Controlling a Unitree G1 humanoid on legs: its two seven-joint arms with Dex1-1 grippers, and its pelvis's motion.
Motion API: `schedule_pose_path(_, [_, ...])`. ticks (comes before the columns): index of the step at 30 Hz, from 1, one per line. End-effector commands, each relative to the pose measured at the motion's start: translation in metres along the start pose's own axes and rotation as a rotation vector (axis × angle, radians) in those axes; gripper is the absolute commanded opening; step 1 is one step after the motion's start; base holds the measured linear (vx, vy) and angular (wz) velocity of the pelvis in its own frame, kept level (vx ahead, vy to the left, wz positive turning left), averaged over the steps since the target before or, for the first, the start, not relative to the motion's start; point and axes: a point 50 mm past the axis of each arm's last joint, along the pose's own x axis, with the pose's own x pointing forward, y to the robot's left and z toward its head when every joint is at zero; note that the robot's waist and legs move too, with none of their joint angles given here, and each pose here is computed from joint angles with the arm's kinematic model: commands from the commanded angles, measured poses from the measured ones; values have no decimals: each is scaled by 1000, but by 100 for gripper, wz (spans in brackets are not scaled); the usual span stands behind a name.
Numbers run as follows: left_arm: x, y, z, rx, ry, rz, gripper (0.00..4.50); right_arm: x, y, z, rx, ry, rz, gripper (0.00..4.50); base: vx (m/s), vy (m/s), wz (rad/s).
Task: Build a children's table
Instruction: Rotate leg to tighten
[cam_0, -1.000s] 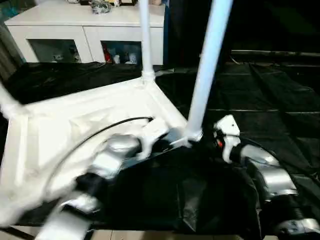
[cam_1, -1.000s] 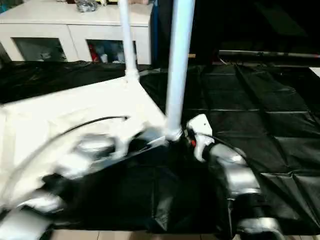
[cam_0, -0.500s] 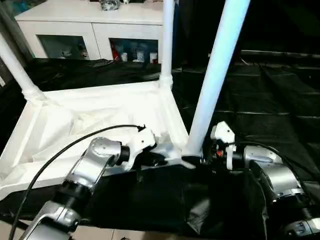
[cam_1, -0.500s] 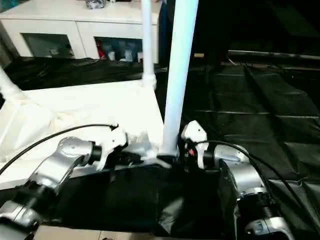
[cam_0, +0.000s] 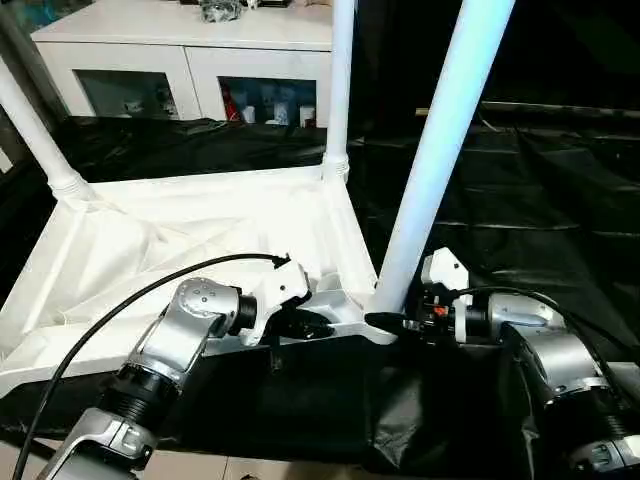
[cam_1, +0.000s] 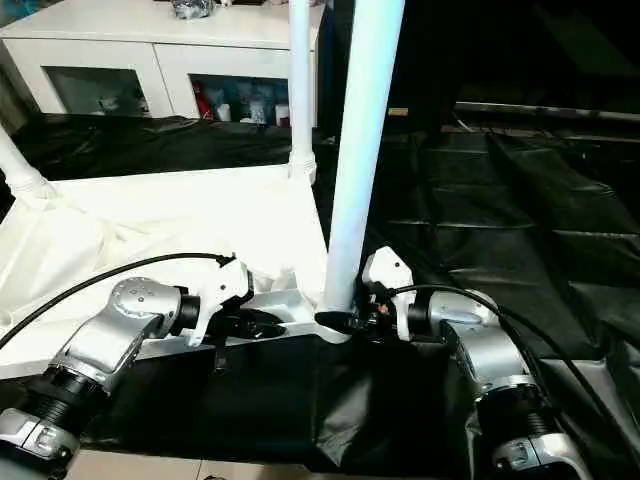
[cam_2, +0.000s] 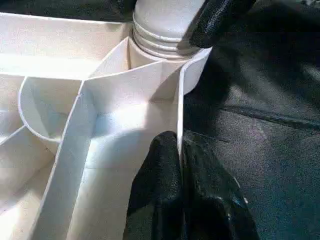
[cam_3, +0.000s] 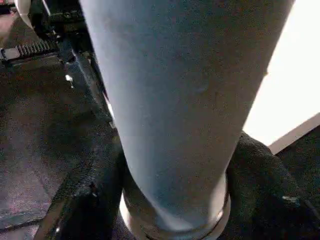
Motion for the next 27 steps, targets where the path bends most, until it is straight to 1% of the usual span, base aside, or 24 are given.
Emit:
schedule_pose_path(1, [8, 2, 4, -10, -23, 48, 0, 5, 0, -9, 24, 24, -66, 252, 0, 0, 0])
schedule_pose_path(3, [11, 7, 5, -22, -25, 106, 0, 9, -4, -13, 62, 23, -158, 251, 0, 0, 0])
schedule_pose_path(6, [24, 17, 11, -47, -27, 232, 0, 16, -11, -21, 156, 15, -385, 249, 0, 0, 0])
schedule_pose_path(7, [24, 18, 11, -48, -27, 235, 0, 16, -11, -22, 160, 15, -392, 249, 0, 0, 0])
schedule_pose_path(9, [35, 24, 17, -76, -25, 326, 0, 22, -13, -27, 246, 10, -542, 248, 0, 0, 0])
schedule_pose_path(10, [35, 24, 17, -76, -25, 326, 0, 22, -13, -27, 246, 10, -542, 248, 0, 0, 0])
schedule_pose_path(11, [41, 27, 22, -88, -25, 370, 0, 26, -13, -29, 286, 13, -605, 248, 0, 0, 0])
schedule_pose_path(13, [52, 31, 31, -101, -32, 441, 0, 36, -12, -30, 329, 12, -698, 248, 0, 0, 0])
schedule_pose_path(14, [52, 31, 31, -101, -32, 441, 0, 36, -12, -30, 329, 12, -698, 248, 0, 0, 0])
schedule_pose_path(15, [57, 32, 36, -91, -39, 455, 0, 42, -11, -27, 323, 2, -721, 248, 0, 0, 0])
schedule_pose_path(16, [62, 30, 41, -76, -52, 448, 0, 51, -8, -20, 293, -25, -718, 248, 0, 0, 0])
schedule_pose_path(17, [63, 30, 42, -69, -55, 446, 0, 53, -7, -17, 284, -38, -715, 248, 0, 0, 0])
schedule_pose_path(18, [65, 30, 44, -59, -59, 445, 0, 57, -6, -13, 271, -59, -707, 283, 0, 0, 0])
schedule_pose_path(19, [65, 30, 43, -58, -59, 443, 0, 57, -6, -13, 273, -66, -701, 303, 0, 0, 0])
schedule_pose_path(20, [65, 29, 42, -48, -54, 430, 0, 59, -5, -8, 285, -110, -670, 317, 0, 0, 0])
schedule_pose_path(22, [64, 29, 41, -39, -52, 420, 0, 59, -5, -5, 286, -127, -659, 325, 0, 0, 0])
schedule_pose_path(23, [63, 29, 39, -37, -51, 415, 0, 57, -6, -3, 269, -134, -652, 337, 0, 0, 0])
schedule_pose_path(24, [60, 28, 38, -29, -54, 405, 0, 54, -8, -2, 249, -138, -643, 337, 0, 0, 0])
schedule_pose_path(25, [60, 28, 38, -29, -54, 405, 0, 54, -8, -2, 249, -138, -643, 360, 0, 0, 0])
schedule_pose_path(27, [53, 28, 33, -15, -65, 371, 0, 40, -16, 1, 171, -137, -589, 365, 0, 0, 0])
